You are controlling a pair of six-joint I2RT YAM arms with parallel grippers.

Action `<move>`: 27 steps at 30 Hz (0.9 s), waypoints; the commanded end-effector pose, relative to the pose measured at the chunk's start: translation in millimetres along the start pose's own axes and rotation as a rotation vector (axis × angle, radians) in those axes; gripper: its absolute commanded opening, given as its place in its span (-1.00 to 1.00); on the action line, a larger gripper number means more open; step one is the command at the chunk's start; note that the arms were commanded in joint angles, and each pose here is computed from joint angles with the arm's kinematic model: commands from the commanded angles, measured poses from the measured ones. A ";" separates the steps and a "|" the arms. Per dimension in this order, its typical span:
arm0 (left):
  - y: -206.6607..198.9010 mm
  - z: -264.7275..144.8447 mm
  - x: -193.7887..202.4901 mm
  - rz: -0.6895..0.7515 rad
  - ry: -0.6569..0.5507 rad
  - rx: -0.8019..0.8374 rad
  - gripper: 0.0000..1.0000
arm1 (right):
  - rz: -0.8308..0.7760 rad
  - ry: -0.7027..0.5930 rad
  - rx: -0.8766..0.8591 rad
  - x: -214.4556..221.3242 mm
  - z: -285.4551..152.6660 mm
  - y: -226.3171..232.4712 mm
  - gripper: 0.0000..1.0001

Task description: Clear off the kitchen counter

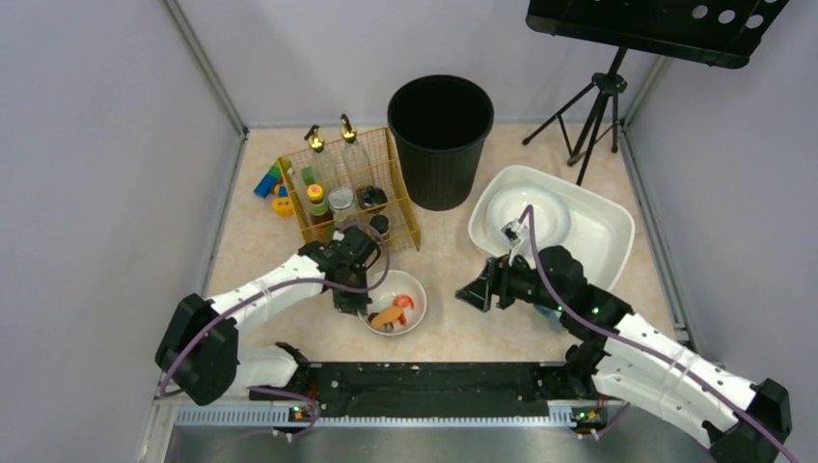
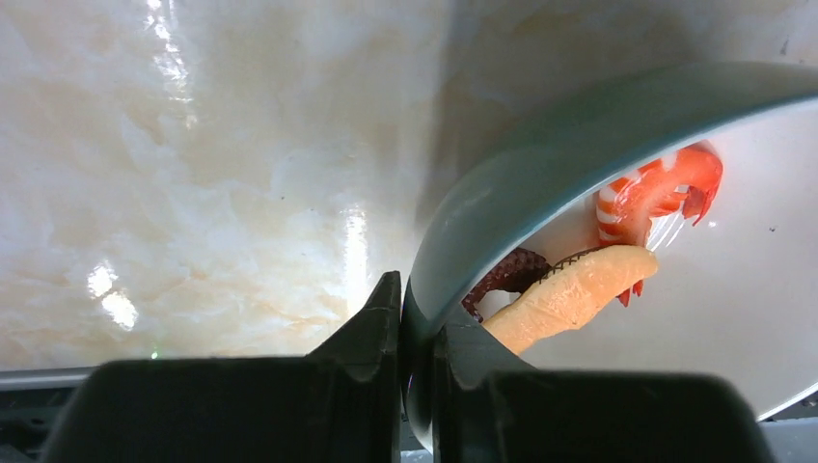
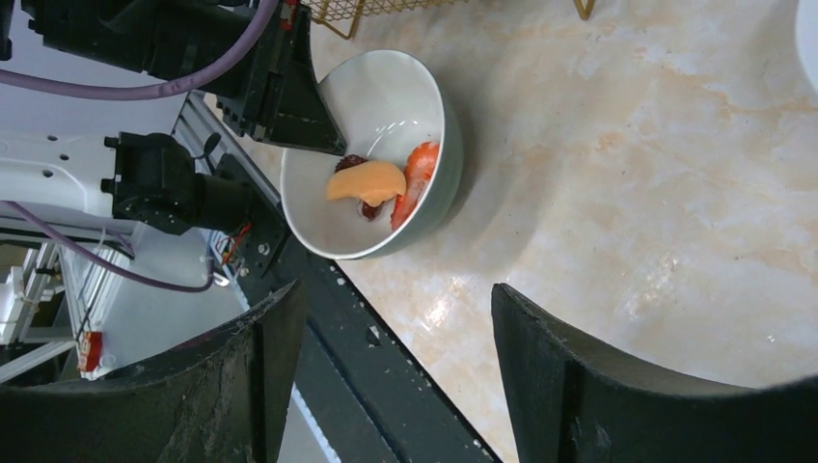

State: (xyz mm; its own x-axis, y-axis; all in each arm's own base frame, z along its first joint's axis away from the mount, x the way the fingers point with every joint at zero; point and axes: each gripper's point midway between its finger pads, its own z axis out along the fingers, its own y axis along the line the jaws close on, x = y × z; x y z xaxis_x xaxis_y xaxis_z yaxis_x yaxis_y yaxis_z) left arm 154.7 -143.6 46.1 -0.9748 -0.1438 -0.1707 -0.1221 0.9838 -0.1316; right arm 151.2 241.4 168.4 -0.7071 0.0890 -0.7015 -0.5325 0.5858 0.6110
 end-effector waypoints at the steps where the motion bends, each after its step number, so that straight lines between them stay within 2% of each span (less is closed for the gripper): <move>1: -11.8 4.6 6.0 0.053 0.025 0.061 -1.00 | -0.005 -0.028 -0.016 -5.2 -4.2 6.6 0.37; 9: -27.6 -25.6 10.1 0.106 -0.061 0.162 -1.00 | 0.006 -0.041 -0.004 -8.0 -9.6 7.0 0.35; 15: -49.4 -78.2 0.3 0.156 -0.184 0.300 -1.00 | 0.000 -0.077 0.023 -17.6 -19.6 7.8 0.36; 21: -77.1 -146.6 -30.2 0.214 -0.338 0.423 -1.00 | -0.017 -0.119 0.042 -32.2 -34.0 13.4 0.36; 27: -113.7 -208.0 -93.7 0.267 -0.531 0.414 -1.00 | -0.035 -0.156 0.055 -46.0 -48.0 20.3 0.36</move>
State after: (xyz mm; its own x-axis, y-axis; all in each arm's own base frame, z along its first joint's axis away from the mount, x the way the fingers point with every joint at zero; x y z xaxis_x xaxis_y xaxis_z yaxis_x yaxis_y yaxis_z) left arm 169.8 -184.9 198.0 -0.8723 0.0248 -0.4884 0.1959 0.9328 -0.3025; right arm 149.8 215.3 199.7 -0.6606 0.1596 -0.7336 -0.4973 0.6390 0.5868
